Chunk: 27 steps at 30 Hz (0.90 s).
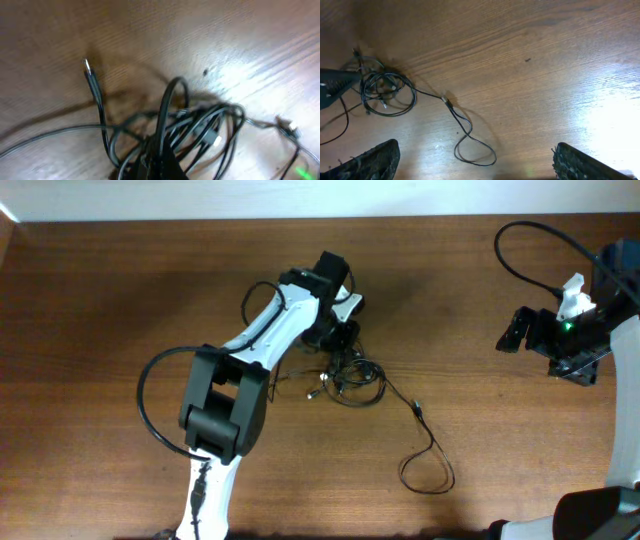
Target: Untangle cables
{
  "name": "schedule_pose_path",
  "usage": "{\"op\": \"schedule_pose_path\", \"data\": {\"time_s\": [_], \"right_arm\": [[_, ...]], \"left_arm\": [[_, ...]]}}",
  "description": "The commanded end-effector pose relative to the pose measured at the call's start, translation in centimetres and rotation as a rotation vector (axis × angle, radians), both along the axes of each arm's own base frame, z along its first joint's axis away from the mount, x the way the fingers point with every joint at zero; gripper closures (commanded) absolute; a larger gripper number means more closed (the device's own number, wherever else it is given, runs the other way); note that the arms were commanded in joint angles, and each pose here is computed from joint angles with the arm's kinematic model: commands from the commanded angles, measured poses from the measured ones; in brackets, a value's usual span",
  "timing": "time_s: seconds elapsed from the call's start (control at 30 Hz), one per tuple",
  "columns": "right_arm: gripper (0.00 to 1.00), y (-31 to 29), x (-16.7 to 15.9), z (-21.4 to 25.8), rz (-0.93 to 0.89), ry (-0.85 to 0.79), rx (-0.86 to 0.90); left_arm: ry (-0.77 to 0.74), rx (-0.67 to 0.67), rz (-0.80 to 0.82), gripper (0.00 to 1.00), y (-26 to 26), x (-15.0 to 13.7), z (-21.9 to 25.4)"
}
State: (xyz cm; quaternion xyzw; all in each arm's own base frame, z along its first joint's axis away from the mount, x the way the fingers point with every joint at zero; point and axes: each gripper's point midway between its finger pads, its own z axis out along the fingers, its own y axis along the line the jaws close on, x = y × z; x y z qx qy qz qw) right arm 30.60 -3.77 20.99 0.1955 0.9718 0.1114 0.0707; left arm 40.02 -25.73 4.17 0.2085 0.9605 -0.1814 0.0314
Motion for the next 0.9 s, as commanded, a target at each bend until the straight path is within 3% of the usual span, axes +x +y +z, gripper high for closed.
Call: {"op": "schedule_pose_path", "data": {"time_s": [0.0,0.1,0.13,0.27,0.37,0.5,0.6,0.67,0.73,0.77,0.8,0.87], "right_arm": [[0.01,1.3,0.6,0.5,0.018,-0.033,0.072],[0.01,5.3,2.0,1.5,0.115,-0.106,0.183],[0.01,7.8,2.7,2.0,0.185,-0.147,0.219],[0.02,13.2,4.7,3.8,0.322,-0.275,0.320],[0.08,14.8,6.2,4.8,0.504,-0.421,0.279],[0.13,17.3,6.0,6.6,0.944,-0.682,0.263],[0.18,18.8,5.7,6.0,1.079,-0.718,0.265],[0.32,19.8,5.9,4.7,1.102,-0.685,0.289],[0.73,20.3,6.0,3.8,1.100,-0.661,0.335],[0.87,20.5,5.9,4.1,1.100,-0.668,0.351],[0.96,20.3,5.8,5.1,1.049,-0.677,0.401],[0.96,18.6,5.9,7.1,0.922,-0.684,0.444]], "left_arm": [[-0.081,-0.055,0.025,1.00,-0.4,2.5,8.7],[-0.158,-0.099,0.023,1.00,-0.4,2.4,16.2],[-0.201,-0.168,0.006,1.00,-1.0,1.9,19.9],[-0.249,-0.391,-0.054,1.00,-2.8,0.0,26.7],[-0.146,-0.541,-0.084,1.00,-3.2,-1.7,28.3],[-0.040,-0.569,-0.079,1.00,-3.0,-3.5,28.3],[0.010,-0.663,-0.112,1.00,-3.8,-4.7,29.6],[0.019,-0.671,-0.113,1.00,-3.8,-4.8,29.8],[0.017,-0.669,-0.109,1.00,-3.7,-4.7,29.7],[0.001,-0.651,-0.089,1.00,-3.0,-4.0,29.5],[-0.051,-0.549,-0.032,1.00,-1.2,-2.4,28.0],[-0.121,-0.360,0.089,1.00,2.2,0.2,25.7]]}}
